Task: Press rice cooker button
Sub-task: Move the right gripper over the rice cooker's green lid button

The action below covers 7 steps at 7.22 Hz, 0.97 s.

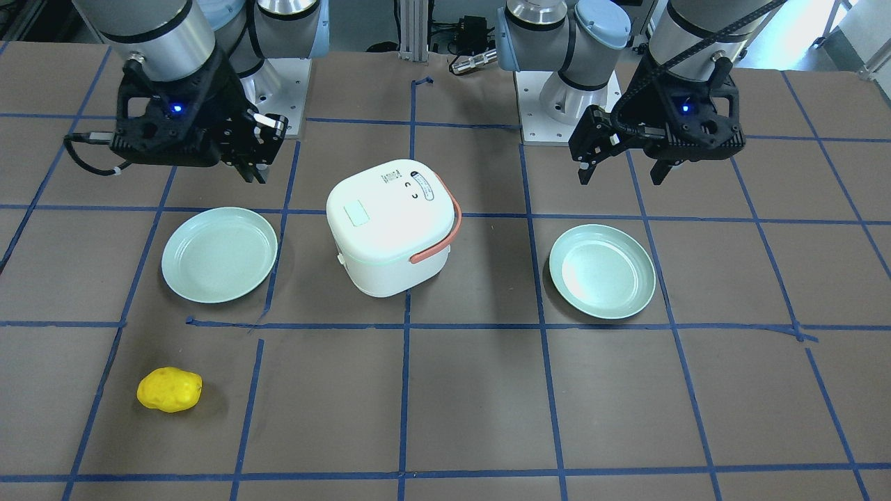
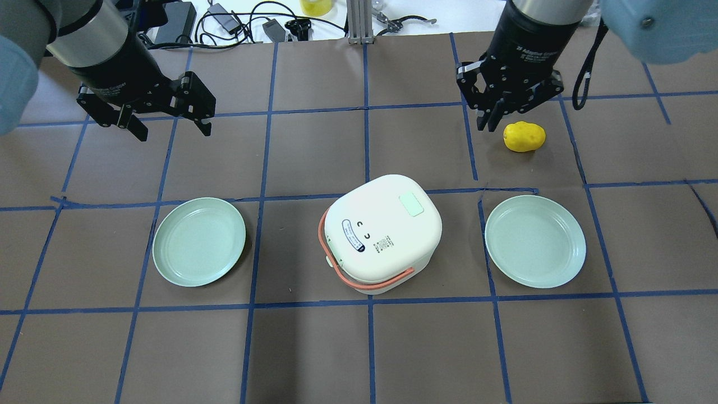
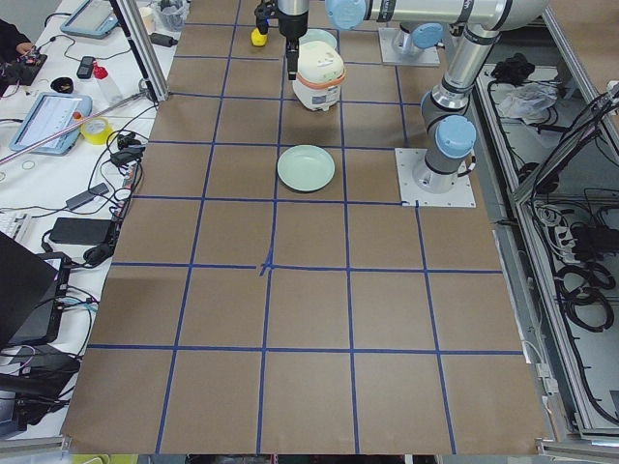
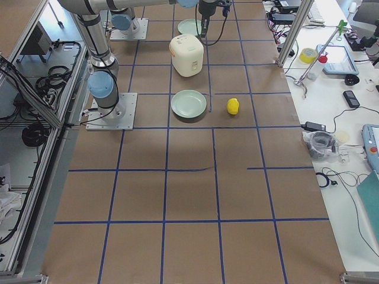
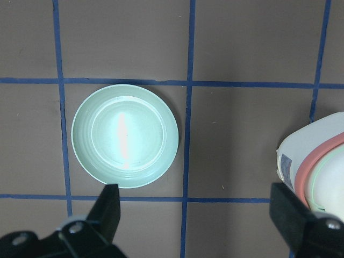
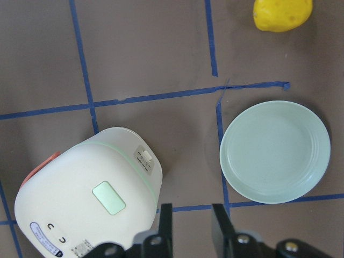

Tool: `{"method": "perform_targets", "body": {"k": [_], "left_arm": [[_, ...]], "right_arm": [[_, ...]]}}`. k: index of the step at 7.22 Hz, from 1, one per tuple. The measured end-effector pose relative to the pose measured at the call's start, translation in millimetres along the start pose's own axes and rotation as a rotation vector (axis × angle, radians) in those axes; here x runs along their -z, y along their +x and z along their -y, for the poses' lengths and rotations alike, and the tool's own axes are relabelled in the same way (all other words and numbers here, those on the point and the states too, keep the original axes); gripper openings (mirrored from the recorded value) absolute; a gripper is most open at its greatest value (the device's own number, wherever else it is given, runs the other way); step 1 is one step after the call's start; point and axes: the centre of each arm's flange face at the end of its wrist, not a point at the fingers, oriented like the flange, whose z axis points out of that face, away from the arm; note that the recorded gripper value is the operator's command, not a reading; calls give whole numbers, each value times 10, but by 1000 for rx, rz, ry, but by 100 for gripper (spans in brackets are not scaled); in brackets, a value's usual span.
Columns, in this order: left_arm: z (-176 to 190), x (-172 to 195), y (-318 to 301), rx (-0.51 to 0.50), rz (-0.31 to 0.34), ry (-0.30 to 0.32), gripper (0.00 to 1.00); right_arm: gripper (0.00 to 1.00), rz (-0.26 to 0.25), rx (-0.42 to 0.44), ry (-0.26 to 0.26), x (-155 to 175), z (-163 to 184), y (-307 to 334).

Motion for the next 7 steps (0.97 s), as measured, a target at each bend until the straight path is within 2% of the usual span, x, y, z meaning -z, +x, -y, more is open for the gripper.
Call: {"method": "perform_targets", "body": {"k": [2, 7], "left_arm": [[0, 0, 0, 1, 0, 0, 100], [0, 0, 0, 0, 0, 0, 100]], "right_arm": [[0, -2, 50, -44, -328, -80, -302], [0, -24, 135, -97, -1138, -307, -679]]}}
